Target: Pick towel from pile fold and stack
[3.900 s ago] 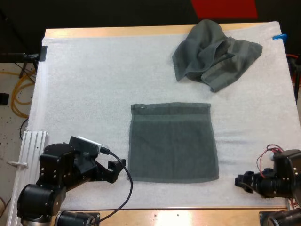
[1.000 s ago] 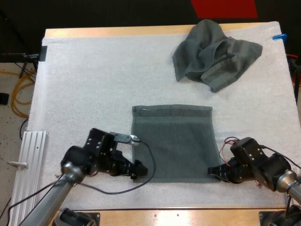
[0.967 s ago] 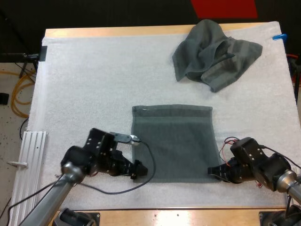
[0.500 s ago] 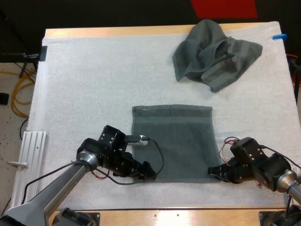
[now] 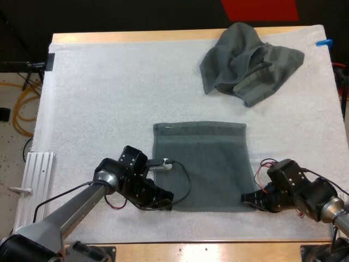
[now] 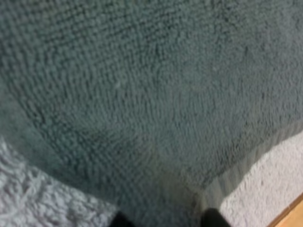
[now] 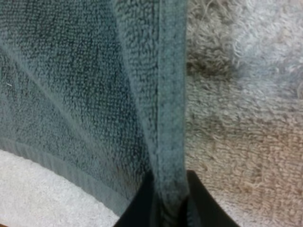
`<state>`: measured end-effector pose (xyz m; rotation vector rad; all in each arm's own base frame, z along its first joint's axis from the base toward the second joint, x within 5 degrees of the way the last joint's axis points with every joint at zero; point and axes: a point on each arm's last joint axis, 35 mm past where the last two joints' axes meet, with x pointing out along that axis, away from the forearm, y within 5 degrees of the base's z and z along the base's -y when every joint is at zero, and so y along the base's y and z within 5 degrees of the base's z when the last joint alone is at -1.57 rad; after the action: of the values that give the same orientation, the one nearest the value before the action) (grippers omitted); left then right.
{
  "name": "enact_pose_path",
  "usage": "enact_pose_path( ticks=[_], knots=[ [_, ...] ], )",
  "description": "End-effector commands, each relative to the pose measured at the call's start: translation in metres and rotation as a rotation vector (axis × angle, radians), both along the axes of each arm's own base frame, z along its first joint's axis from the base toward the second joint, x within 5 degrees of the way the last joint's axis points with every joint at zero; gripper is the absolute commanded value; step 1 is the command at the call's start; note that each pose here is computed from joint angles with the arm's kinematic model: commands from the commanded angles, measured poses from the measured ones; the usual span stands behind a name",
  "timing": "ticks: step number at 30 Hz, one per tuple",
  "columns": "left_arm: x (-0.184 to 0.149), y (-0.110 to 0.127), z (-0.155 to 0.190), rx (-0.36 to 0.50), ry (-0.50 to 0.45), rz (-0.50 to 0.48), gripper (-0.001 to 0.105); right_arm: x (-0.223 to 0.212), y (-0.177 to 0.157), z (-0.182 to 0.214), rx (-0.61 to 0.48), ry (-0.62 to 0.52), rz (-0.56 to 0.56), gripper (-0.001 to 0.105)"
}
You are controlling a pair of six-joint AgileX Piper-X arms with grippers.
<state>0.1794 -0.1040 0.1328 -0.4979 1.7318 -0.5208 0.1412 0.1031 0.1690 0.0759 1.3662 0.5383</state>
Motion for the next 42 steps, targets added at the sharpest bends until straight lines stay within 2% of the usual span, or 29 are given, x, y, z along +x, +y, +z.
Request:
enact_pose_path(
  ticks=[1,3,8,15,24,31,37,42],
  knots=[
    [0.001,-0.001,0.000,-0.003,-0.014,-0.003,0.005,-0.001,0.000,0.001,-0.002,0.003,-0.002,0.000],
    [0.002,-0.002,0.000,-0.008,-0.026,-0.003,0.000,-0.001,0.000,0.001,-0.002,0.003,-0.002,0.000],
    [-0.001,0.000,0.008,-0.015,-0.039,-0.020,0.000,-0.002,-0.001,0.006,0.014,-0.018,-0.008,0.000],
    [-0.024,0.010,0.039,-0.016,-0.046,-0.057,0.000,-0.015,-0.009,0.029,0.102,-0.034,-0.124,0.000],
    [-0.051,0.022,0.076,-0.048,-0.119,-0.030,0.000,-0.043,-0.023,0.053,0.230,0.010,-0.185,0.000],
    [-0.034,0.015,0.082,-0.090,-0.250,0.059,0.000,-0.037,-0.019,0.056,0.281,-0.017,-0.204,0.000],
    [-0.013,0.008,0.076,-0.110,-0.304,0.125,0.000,-0.016,-0.007,0.051,0.304,-0.038,-0.276,0.000],
    [0.004,0.001,0.062,-0.106,-0.327,0.134,0.000,0.005,0.006,0.045,0.359,-0.074,-0.312,0.000]
  ],
)
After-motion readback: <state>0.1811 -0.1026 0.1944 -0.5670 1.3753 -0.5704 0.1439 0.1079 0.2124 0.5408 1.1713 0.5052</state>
